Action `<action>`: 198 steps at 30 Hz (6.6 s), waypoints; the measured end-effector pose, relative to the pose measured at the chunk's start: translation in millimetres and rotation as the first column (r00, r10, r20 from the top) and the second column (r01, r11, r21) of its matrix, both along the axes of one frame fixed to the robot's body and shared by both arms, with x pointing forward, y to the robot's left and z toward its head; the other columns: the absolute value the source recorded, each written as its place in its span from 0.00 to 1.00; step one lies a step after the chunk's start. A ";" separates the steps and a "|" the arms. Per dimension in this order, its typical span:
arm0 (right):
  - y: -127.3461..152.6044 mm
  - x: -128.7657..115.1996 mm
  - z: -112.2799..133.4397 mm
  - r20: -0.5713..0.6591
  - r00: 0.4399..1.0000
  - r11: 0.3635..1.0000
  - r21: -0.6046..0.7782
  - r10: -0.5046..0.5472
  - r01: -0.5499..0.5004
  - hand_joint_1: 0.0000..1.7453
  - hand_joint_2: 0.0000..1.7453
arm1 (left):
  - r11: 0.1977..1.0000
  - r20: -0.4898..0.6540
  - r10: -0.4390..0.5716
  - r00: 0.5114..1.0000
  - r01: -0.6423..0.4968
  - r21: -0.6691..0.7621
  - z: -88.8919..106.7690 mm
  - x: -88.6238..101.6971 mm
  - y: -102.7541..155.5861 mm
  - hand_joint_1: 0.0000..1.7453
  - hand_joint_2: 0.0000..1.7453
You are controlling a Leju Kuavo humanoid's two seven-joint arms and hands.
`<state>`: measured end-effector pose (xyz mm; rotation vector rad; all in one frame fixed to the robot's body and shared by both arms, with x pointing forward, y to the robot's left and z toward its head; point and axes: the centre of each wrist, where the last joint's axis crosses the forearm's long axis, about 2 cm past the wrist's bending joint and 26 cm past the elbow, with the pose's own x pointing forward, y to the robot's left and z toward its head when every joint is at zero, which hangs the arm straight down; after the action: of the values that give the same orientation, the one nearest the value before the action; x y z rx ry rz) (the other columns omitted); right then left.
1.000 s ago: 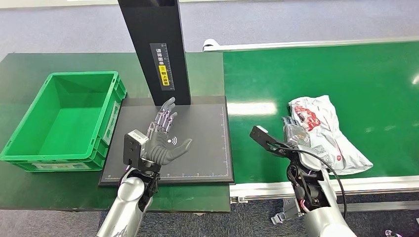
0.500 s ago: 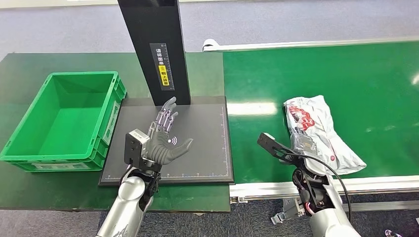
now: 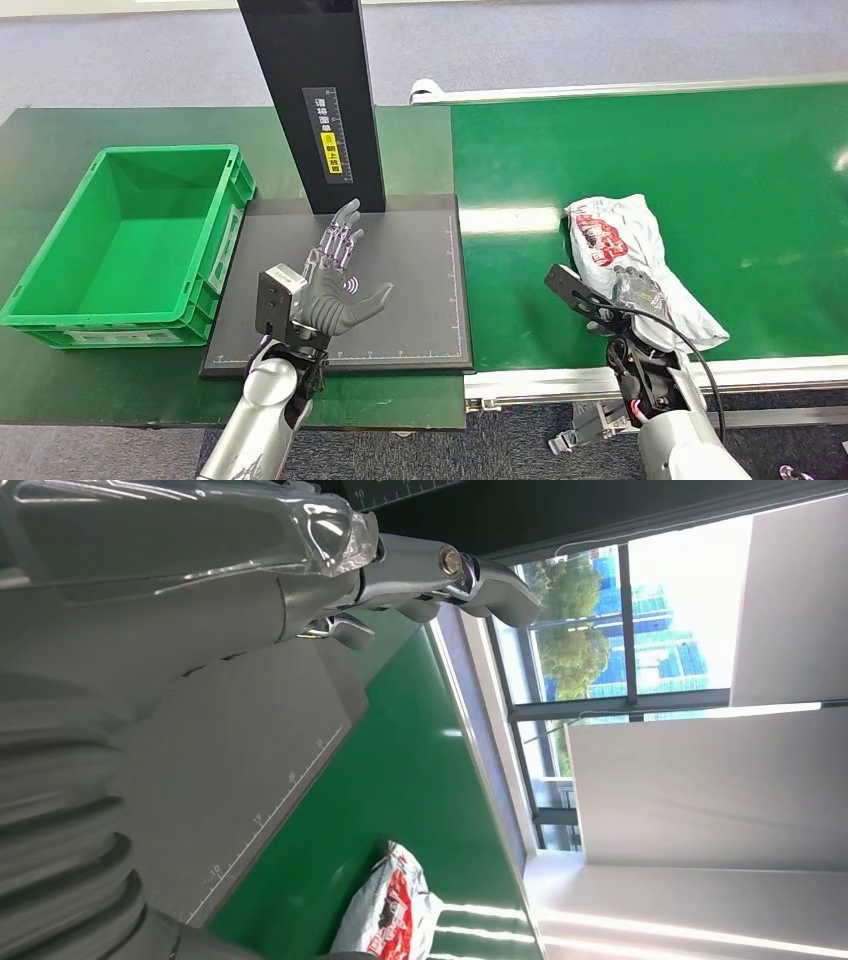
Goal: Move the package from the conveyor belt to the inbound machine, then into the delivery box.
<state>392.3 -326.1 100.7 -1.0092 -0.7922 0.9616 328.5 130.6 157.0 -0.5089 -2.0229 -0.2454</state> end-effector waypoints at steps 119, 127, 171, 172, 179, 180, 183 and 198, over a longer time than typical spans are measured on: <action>187.8 -30.4 69.1 0.718 0.439 0.303 0.320 0.541 -0.898 0.00 1.00 | 0.930 0.021 0.289 0.957 -0.275 -0.244 -0.1 -16.6 32.4 0.00 1.00; 179.2 -26.1 73.0 0.764 0.506 0.254 0.438 0.400 -0.863 0.00 1.00 | 0.945 0.031 0.276 0.961 -0.265 -0.194 -0.2 -16.8 31.9 0.00 1.00; 149.2 -20.9 92.7 0.848 0.529 0.287 0.513 -0.024 -0.809 0.00 1.00 | 0.679 -0.089 -0.090 0.992 0.126 0.723 -56.4 -20.5 -20.5 0.91 1.00; 149.2 -21.1 92.5 0.847 0.531 0.288 0.514 -0.022 -0.808 0.00 1.00 | 0.680 -0.084 -0.089 0.992 0.122 0.723 -56.1 -20.2 -20.4 0.89 1.00; 149.5 -21.5 92.0 0.834 0.552 0.296 0.528 -0.003 -0.796 0.00 1.00 | 0.685 -0.059 -0.085 0.995 0.101 0.722 -55.2 -19.2 -20.0 0.89 1.00; 149.6 -21.5 91.9 0.828 0.560 0.294 0.536 -0.003 -0.791 0.00 1.00 | 0.686 -0.056 -0.083 0.995 0.098 0.721 -55.0 -19.1 -20.0 0.93 1.00; 151.0 -21.6 90.5 0.785 0.619 0.247 0.602 -0.009 -0.760 0.00 1.00 | 0.689 -0.047 -0.075 0.996 0.086 0.720 -54.6 -18.7 -19.9 0.98 1.00; 152.0 -20.6 69.3 0.487 0.866 -0.093 0.862 -0.115 -0.498 0.00 1.00 | 0.818 0.345 0.221 0.912 -0.366 0.444 -31.3 -17.5 -9.4 1.00 1.00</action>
<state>371.8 -174.1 170.0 0.4037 -1.7247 0.0620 310.9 121.1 125.7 0.1865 -2.1641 -0.6605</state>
